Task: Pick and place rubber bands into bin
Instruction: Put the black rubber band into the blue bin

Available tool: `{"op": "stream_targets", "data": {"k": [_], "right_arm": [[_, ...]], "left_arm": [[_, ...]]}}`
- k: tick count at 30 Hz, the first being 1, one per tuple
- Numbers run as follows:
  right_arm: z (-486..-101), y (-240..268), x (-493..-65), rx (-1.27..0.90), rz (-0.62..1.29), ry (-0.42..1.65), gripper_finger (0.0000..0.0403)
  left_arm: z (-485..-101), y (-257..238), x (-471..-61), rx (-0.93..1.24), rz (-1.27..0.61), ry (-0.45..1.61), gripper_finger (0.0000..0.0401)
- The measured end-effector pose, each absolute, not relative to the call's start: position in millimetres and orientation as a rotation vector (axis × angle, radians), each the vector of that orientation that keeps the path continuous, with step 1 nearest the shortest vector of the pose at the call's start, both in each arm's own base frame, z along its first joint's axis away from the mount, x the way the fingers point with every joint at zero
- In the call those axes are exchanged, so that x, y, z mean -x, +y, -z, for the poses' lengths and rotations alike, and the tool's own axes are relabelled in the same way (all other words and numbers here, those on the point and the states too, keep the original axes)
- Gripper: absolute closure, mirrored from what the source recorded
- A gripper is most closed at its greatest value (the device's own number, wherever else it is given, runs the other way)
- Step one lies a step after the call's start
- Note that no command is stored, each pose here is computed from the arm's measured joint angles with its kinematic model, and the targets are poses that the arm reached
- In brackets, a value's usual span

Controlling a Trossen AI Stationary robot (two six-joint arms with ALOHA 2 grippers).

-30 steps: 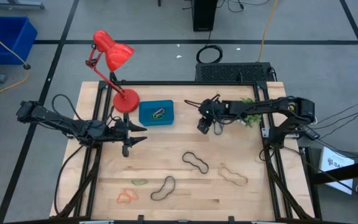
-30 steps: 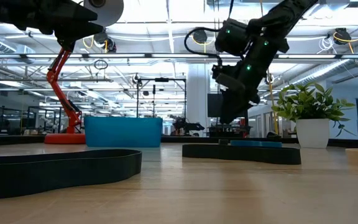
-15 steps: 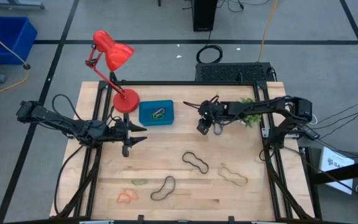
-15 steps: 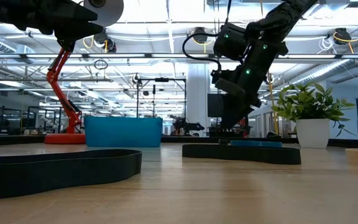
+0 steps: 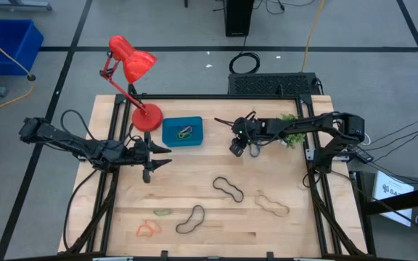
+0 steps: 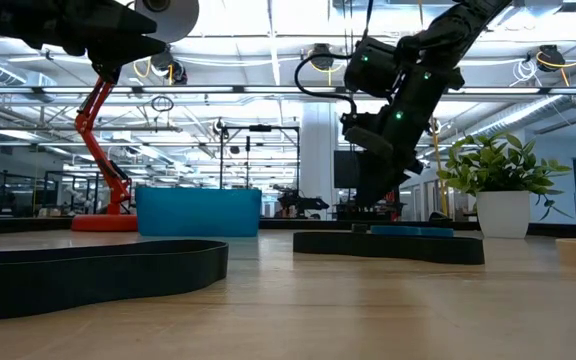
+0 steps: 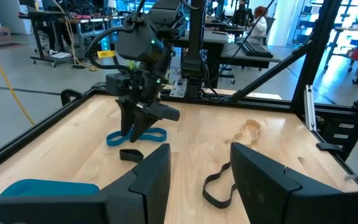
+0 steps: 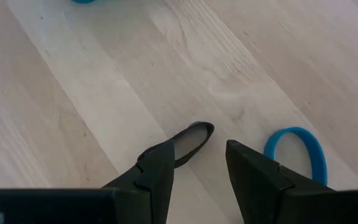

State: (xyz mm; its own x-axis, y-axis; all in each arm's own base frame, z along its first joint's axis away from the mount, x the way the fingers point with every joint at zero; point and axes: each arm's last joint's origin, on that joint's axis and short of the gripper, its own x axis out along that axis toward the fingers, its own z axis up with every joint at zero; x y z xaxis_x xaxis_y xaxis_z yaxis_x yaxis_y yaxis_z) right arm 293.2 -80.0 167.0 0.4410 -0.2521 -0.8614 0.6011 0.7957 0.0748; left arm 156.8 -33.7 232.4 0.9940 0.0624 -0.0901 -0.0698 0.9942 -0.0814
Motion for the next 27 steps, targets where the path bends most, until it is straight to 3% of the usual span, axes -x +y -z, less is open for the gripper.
{"op": "stream_targets", "data": {"k": [18, 27], "right_arm": [[-150, -76, -287, -0.459, 0.565, 0.903, 0.0262], [-150, -76, -288, -0.445, 0.556, 0.901, 0.0295]], "left_arm": [[-232, -34, -157, 0.088, -0.066, 0.088, 0.0226], [-232, -34, -157, 0.09, -0.066, 0.089, 0.0226]]}}
